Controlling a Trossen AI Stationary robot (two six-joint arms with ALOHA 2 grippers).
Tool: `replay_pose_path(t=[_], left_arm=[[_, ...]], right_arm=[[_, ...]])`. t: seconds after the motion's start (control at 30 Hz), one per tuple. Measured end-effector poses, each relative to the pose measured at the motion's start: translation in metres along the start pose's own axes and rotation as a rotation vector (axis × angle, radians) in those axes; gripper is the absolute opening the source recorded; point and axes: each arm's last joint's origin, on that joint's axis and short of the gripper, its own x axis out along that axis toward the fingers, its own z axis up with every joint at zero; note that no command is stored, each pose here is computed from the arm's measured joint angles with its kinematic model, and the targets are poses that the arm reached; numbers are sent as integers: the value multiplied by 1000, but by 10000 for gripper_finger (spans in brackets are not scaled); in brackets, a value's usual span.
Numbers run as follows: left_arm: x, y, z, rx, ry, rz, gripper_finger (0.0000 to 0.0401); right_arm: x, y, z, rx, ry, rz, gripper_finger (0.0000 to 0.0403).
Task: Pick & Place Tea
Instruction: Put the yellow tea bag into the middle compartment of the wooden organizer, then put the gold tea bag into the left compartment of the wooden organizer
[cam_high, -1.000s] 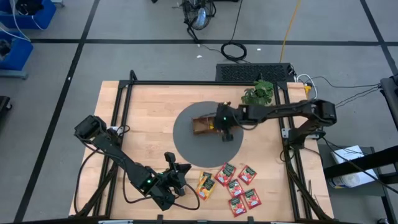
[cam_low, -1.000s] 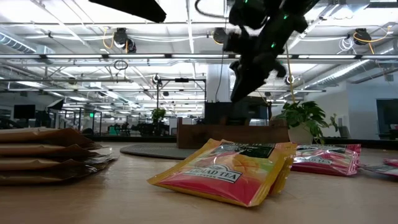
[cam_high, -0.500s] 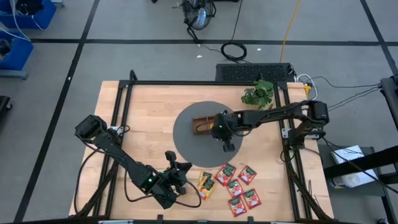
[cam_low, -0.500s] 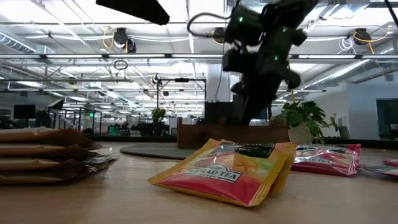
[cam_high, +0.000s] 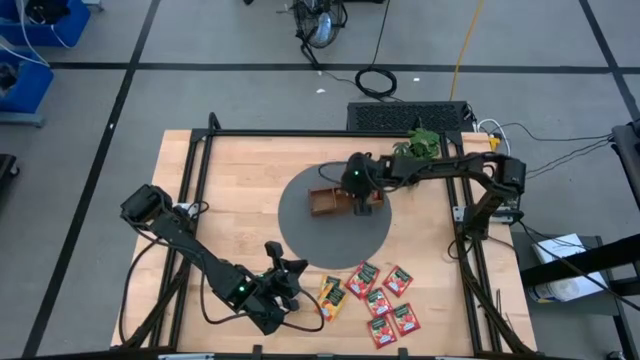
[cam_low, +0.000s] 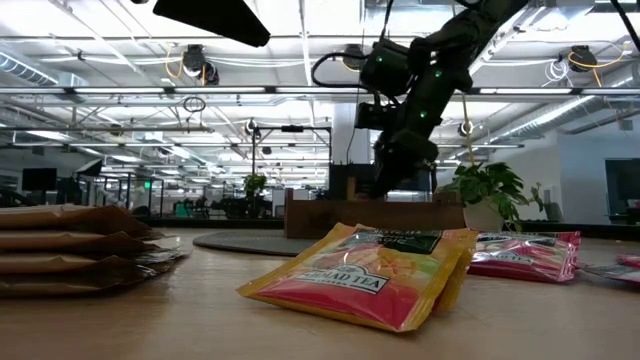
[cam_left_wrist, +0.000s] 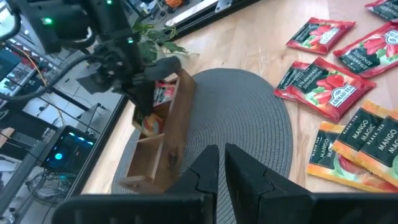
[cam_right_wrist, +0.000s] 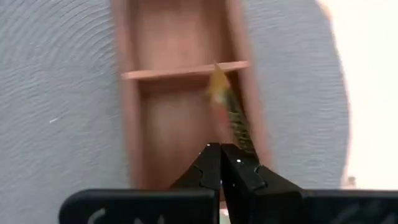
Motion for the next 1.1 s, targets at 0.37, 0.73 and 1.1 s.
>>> replay_pose_path(t=[0.37,0.73,1.1], left_arm=[[2,1,0,-14,5,6,35],[3,2,-1,-12,15,-10,35],[5,1,-9,-4,34,-5,35]], right_arm=[[-1,-7,8,-23,-75,-105,0],[-14,1,14,-59,-100,-135,0],[-103,59,-19,-140,-509,178,0]])
